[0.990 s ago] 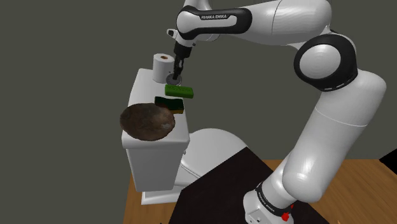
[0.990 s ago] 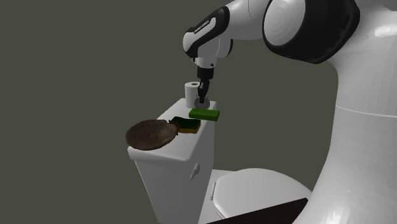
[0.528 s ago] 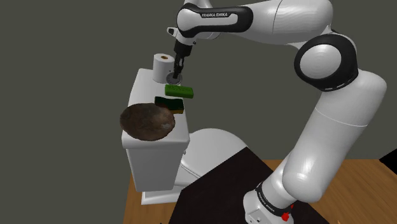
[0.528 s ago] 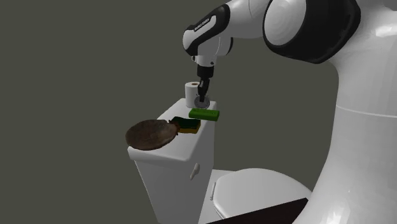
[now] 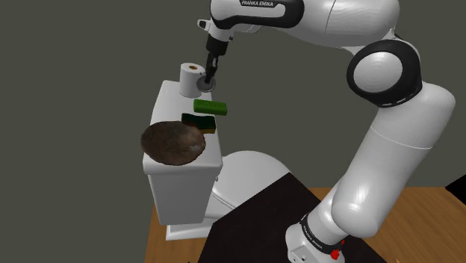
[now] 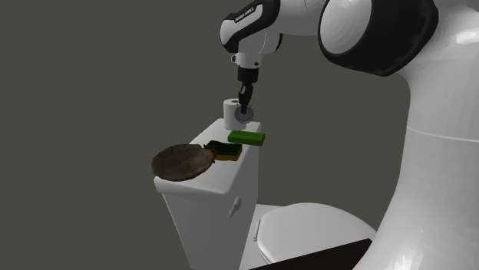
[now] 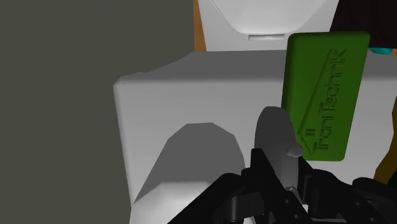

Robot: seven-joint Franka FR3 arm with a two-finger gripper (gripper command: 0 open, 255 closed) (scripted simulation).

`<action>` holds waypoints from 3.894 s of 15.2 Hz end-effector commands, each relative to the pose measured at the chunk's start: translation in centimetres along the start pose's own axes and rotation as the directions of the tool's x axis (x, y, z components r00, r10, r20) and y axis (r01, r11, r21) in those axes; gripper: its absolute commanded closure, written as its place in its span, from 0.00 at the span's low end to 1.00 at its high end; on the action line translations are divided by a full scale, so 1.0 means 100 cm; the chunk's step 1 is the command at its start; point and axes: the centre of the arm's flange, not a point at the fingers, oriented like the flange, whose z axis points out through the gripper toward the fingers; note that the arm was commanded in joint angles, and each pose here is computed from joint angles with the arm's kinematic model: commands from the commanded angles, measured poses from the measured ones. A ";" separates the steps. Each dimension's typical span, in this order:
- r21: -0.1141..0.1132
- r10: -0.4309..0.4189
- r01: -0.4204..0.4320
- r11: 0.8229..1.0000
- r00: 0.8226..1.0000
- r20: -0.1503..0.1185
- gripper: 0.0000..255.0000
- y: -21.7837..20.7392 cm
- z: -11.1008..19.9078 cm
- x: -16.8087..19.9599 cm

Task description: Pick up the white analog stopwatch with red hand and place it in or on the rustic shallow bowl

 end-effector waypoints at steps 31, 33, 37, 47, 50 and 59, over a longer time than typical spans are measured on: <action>0.000 0.000 0.000 1.000 1.000 0.000 1.00 -0.211 -0.086 0.076; 0.000 0.000 0.000 1.000 1.000 0.000 1.00 -0.236 -0.087 0.084; 0.000 0.000 0.000 1.000 1.000 0.000 1.00 -0.286 -0.090 0.100; 0.000 0.000 0.000 1.000 1.000 0.000 1.00 -0.308 -0.044 0.102; 0.000 0.000 0.000 1.000 1.000 0.000 1.00 -0.309 -0.028 0.100; 0.000 0.000 0.000 1.000 1.000 0.000 1.00 -0.310 -0.004 0.098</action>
